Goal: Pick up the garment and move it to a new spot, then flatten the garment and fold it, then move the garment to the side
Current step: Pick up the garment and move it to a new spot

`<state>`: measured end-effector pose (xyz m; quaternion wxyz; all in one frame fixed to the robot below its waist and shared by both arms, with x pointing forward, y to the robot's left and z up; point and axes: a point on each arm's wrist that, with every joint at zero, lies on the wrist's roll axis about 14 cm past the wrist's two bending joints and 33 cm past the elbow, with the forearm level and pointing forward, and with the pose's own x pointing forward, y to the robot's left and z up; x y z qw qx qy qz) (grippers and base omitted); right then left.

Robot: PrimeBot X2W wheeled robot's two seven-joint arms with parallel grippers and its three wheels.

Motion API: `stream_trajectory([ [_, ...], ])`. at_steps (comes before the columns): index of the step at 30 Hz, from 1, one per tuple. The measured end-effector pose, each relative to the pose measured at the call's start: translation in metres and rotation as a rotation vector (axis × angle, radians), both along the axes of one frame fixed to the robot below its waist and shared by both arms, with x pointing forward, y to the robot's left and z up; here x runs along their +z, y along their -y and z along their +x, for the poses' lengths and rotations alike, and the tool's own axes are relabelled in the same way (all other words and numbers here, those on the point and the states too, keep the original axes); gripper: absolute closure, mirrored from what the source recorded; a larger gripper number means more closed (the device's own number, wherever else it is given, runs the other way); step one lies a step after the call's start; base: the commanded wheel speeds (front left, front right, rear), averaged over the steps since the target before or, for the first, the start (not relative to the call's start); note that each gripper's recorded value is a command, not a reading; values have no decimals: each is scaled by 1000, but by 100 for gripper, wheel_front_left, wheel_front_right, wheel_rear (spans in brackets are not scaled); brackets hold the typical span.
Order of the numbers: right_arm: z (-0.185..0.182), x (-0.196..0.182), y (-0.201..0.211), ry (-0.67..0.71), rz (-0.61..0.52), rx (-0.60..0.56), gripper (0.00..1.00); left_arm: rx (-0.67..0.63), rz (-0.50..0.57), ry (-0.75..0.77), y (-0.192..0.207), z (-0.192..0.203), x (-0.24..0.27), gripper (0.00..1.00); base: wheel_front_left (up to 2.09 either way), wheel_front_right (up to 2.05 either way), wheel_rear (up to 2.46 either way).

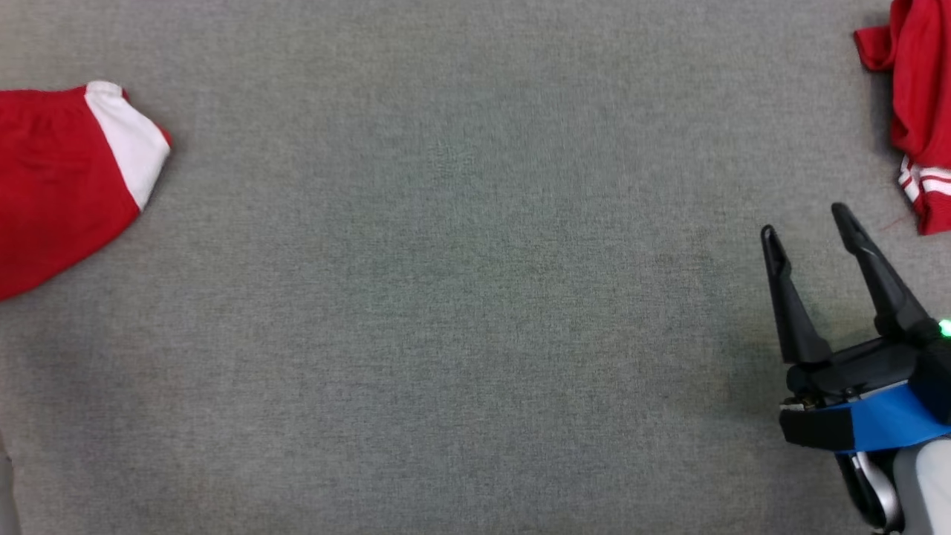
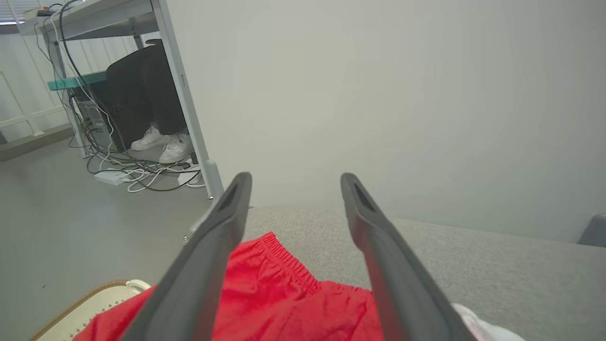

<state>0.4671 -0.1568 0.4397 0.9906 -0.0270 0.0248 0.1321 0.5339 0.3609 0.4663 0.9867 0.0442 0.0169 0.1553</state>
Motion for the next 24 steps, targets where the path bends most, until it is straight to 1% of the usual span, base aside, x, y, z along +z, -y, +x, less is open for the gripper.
stream_trajectory([
  [3, 4, -4, 13, -6, -27, -22, 0, -2, -19, -69, -2, 13, -23, 0, 0, 0, 0],
  [5, 6, -6, 15, -6, -35, -24, 0, 0, -29, -148, -5, 16, -43, 0, 0, 0, 0],
  [8, 8, -7, 16, -8, -38, -24, 0, 13, -57, -313, -8, 7, -82, 0, 0, 0, 0],
  [9, 8, -7, 16, -8, -39, -24, 0, 13, -59, -349, -9, 3, -90, 0, 0, 0, 0],
  [12, 8, -6, 16, -4, -41, -23, 0, 27, -111, -447, -8, -4, -110, 0, 0, 0, 0],
  [17, 8, -2, 16, 1, -48, -23, 0, 43, -185, -598, -5, -19, -132, 0, 0, 0, 0],
  [20, 7, 2, 15, 7, -49, -19, 0, 51, -268, -689, 4, -25, -140, 0, 0, 0, 0],
  [23, 6, 5, 14, 10, -49, -14, 0, 58, -322, -725, 7, -27, -140, 0, 0, 0, 0],
  [24, 5, 6, 13, 11, -49, -13, 0, 58, -340, -736, 9, -28, -140, 29, 0, 0, 0],
])
